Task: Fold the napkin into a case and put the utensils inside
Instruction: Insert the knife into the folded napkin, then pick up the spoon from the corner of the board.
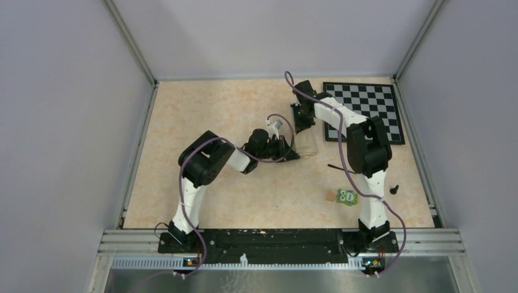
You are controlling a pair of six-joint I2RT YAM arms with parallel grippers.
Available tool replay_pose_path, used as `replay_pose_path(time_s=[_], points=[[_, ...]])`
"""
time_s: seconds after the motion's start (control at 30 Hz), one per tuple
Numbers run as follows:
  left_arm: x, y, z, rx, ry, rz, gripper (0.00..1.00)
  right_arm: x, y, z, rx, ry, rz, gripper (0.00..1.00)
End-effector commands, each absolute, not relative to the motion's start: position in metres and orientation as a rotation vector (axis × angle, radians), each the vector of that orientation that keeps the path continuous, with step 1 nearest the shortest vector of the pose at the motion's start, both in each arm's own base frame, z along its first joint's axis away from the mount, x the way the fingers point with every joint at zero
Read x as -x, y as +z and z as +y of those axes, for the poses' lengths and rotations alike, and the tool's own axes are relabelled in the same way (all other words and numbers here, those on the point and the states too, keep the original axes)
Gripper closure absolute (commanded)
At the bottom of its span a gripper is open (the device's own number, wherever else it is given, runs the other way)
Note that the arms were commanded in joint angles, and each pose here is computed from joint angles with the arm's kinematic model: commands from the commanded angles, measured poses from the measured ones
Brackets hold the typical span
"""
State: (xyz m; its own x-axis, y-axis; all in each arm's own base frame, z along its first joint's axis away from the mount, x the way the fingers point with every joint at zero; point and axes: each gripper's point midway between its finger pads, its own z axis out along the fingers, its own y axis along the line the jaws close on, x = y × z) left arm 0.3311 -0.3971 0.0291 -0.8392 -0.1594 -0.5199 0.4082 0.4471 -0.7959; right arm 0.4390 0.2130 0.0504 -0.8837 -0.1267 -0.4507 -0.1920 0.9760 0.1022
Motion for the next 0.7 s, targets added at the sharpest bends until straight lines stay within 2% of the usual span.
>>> replay_pose_path(time_s=[0.0,0.17,0.2,0.3,0.4,0.47,0.67], points=[[-0.335,-0.003,-0.38,-0.167,-1.278,2.27,0.79,-0.431,0.085,0.226,0.229,0.257,2.615,1.0],[-0.335,-0.003,-0.379,-0.173,-1.273,2.273,0.79,-0.429,0.086,0.227,0.227,0.261,2.614,1.0],[-0.334,-0.002,-0.379,-0.178,-1.274,2.272,0.78,-0.43,0.088,0.227,0.228,0.263,2.611,0.97],[-0.33,-0.001,-0.376,-0.183,-1.269,2.277,0.72,-0.432,0.097,0.229,0.229,0.268,2.596,0.82],[-0.323,0.003,-0.369,-0.186,-1.261,2.274,0.57,-0.434,0.115,0.226,0.219,0.249,2.566,0.65],[-0.315,0.009,-0.365,-0.19,-1.265,2.277,0.51,-0.433,0.131,0.222,0.215,0.231,2.545,0.55],[-0.277,0.031,-0.342,-0.22,-1.307,2.266,0.46,-0.409,0.194,0.179,0.116,0.063,2.447,0.4]])
